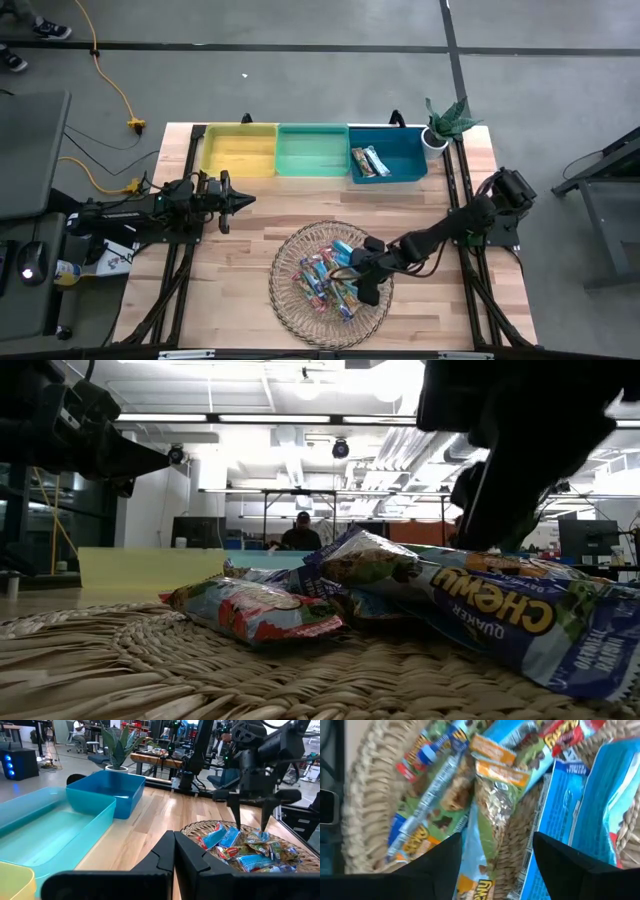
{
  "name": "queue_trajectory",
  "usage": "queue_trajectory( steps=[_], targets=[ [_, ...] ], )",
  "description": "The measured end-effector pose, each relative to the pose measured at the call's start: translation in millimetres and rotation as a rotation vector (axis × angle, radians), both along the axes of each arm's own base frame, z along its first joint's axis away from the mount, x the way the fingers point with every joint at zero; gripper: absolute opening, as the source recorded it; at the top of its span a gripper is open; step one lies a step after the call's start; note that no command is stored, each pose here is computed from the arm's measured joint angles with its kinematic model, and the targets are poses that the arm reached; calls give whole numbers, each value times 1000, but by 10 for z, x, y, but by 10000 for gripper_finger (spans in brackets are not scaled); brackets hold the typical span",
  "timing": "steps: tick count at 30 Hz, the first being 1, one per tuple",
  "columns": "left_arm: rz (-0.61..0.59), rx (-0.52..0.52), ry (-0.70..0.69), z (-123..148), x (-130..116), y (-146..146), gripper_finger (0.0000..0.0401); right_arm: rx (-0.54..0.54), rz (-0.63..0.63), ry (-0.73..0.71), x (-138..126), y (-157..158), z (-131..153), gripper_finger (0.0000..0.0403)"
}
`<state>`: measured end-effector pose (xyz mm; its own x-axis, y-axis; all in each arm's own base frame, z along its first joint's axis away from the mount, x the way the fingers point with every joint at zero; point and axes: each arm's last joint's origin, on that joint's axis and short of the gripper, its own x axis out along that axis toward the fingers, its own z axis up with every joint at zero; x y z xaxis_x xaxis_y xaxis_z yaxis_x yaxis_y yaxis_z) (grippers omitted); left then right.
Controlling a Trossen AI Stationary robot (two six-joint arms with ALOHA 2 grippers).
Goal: Pick and place Granola Bars by type
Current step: Put the orange granola bar into the blue bin
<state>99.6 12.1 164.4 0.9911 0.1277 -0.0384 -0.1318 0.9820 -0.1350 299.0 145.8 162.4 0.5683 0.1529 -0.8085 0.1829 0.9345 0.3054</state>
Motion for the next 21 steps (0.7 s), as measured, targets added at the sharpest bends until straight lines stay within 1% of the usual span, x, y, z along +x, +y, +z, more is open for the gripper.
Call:
queue_trajectory(
  steps=[3,13,17,21],
  targets=[
    [0,0,0,0,0,0,0,-3,-15,8,17,6,-54,228],
    [0,0,1,-1,0,0,0,35,-6,5,101,58,-222,227],
    [0,0,0,0,0,0,0,39,-33,5,104,57,-231,227],
    [0,0,0,0,0,0,0,47,-29,6,106,61,-230,221]
  ],
)
